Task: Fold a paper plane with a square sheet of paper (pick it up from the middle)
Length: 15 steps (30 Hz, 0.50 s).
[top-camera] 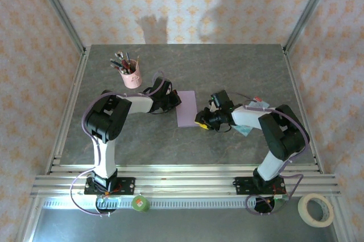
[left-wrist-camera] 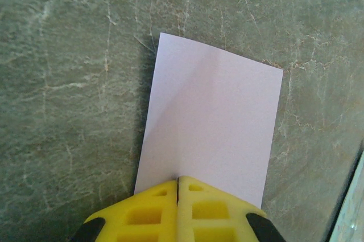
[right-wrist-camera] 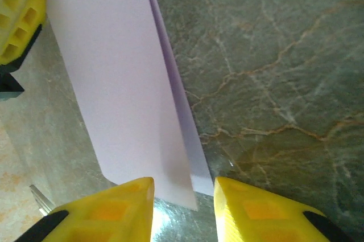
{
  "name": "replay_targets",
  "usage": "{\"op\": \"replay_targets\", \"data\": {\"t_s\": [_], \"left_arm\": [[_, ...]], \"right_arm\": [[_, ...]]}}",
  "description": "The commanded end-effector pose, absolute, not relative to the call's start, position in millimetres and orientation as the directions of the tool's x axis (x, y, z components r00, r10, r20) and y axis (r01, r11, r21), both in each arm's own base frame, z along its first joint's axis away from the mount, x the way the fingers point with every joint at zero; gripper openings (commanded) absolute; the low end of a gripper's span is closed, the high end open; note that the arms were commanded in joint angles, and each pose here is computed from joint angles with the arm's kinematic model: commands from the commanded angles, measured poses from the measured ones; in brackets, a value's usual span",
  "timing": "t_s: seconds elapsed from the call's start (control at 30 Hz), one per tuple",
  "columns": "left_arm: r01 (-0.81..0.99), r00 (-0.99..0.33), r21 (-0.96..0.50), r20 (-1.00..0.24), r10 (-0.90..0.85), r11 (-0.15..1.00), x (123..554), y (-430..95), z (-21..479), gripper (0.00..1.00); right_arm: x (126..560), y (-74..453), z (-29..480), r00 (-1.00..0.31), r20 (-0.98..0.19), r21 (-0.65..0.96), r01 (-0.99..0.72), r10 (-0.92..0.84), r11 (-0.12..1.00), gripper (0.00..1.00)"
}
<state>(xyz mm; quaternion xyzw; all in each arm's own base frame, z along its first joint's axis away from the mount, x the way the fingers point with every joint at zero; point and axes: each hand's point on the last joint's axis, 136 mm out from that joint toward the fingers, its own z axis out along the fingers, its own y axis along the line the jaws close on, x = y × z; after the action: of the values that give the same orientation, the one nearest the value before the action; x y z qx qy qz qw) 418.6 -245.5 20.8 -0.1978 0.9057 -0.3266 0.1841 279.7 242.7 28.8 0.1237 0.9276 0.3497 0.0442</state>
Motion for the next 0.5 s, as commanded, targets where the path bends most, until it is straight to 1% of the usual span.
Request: {"op": "replay_targets", "data": {"t_s": [0.0, 0.13, 0.27, 0.47], "left_arm": [[-0.313, -0.857, -0.592, -0.161, -0.490, 0.742, 403, -231, -12, 0.05], [-0.315, -0.857, -0.590, -0.160, -0.490, 0.743, 402, -230, -13, 0.05], [-0.314, -0.857, -0.592, -0.159, -0.489, 0.742, 401, -231, -13, 0.05], [-0.310, -0.859, -0.604, -0.152, -0.488, 0.734, 400, -233, -10, 0.05]], "right_arm": [[280, 239, 24, -0.967, -0.009, 0.628, 0.192, 0.254, 0.754, 0.33], [278, 244, 25, -0.972, -0.001, 0.647, 0.180, 0.237, 0.741, 0.33], [282, 254, 35, -0.976, -0.018, 0.686, 0.144, 0.215, 0.713, 0.28], [298, 264, 48, -0.971, -0.052, 0.728, 0.123, 0.233, 0.675, 0.23]]}}
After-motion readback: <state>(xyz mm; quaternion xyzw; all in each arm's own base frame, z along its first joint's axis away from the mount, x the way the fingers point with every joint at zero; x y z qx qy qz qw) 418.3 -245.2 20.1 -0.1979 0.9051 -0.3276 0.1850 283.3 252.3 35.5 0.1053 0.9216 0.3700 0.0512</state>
